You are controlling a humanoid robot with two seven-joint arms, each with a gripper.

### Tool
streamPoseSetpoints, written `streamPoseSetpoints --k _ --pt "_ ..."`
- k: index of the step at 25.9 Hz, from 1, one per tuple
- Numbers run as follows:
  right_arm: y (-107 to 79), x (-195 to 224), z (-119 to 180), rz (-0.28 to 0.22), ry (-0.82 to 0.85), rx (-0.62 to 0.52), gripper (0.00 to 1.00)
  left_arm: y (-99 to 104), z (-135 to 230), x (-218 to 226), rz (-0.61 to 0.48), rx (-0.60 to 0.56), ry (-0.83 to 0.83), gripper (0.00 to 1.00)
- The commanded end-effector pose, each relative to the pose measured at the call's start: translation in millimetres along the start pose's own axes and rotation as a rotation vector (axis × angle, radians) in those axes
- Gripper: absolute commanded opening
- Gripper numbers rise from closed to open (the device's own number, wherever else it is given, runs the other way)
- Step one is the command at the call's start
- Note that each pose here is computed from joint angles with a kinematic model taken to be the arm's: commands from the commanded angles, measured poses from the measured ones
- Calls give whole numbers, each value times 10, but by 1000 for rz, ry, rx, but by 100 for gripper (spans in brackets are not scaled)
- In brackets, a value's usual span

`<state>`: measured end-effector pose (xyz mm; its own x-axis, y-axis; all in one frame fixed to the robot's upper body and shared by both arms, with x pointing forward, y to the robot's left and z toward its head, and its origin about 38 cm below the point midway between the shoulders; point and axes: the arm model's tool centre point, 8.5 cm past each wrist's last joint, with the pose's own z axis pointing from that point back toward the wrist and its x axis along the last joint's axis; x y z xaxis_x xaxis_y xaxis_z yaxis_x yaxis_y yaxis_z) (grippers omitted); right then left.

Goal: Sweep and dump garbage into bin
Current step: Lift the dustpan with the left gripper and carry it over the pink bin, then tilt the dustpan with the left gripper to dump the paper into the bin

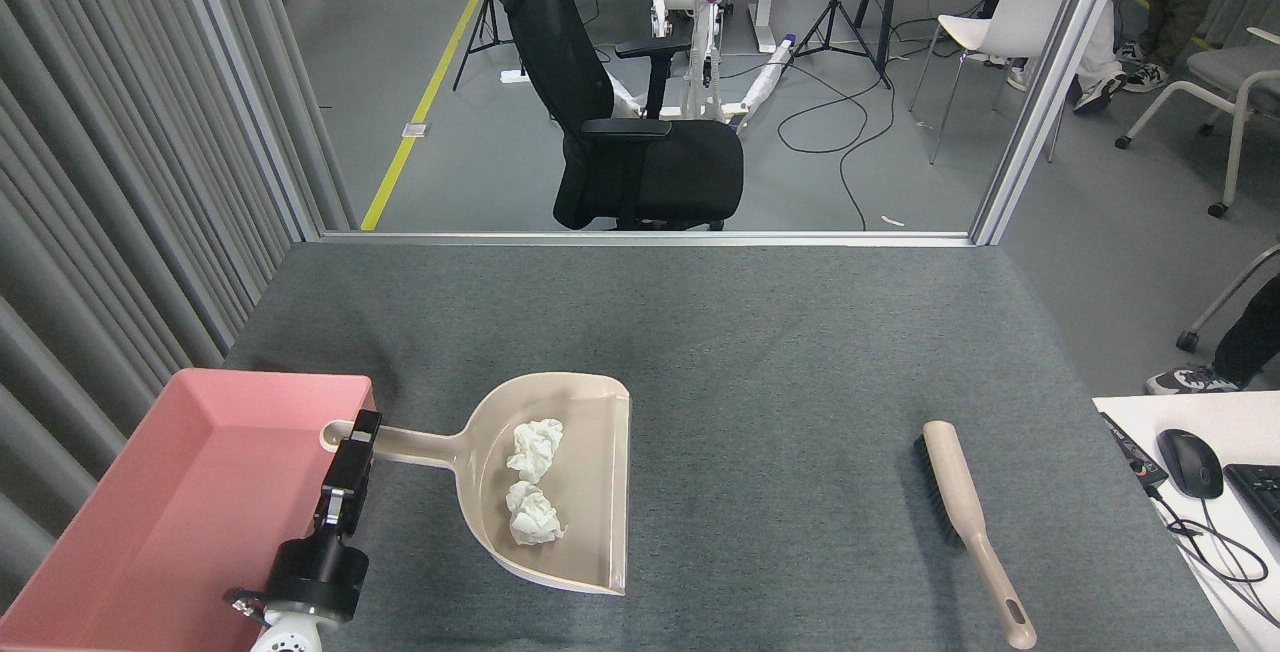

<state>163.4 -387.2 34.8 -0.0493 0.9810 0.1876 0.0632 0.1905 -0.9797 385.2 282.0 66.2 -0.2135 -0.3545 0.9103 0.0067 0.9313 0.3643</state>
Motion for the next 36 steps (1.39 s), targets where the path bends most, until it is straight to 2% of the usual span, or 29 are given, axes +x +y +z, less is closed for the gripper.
streamPoseSetpoints --k 1,4,8,14,24,28,33,36 --pt "3 4 -12 1 -2 1 98 259 -30 23 -7 25 5 12" --pt "7 3 -10 1 -2 2 98 517 -56 96 15 46 -7 12" --pt "15 13 -7 -4 0 0 98 774 -46 141 -12 67 -10 13" --pt "23 15 -5 -5 2 2 98 1359 -39 218 -67 104 -15 14" --pt "50 38 -12 -16 0 2 98 2703 48 316 -205 186 19 17" --pt "70 16 13 -20 13 5 98 3001 54 361 -256 208 18 17" --pt "76 -10 28 -22 19 6 98 3435 122 462 -380 228 -2 17" --pt "73 -9 22 -22 19 5 98 3727 70 638 -538 221 -7 17"
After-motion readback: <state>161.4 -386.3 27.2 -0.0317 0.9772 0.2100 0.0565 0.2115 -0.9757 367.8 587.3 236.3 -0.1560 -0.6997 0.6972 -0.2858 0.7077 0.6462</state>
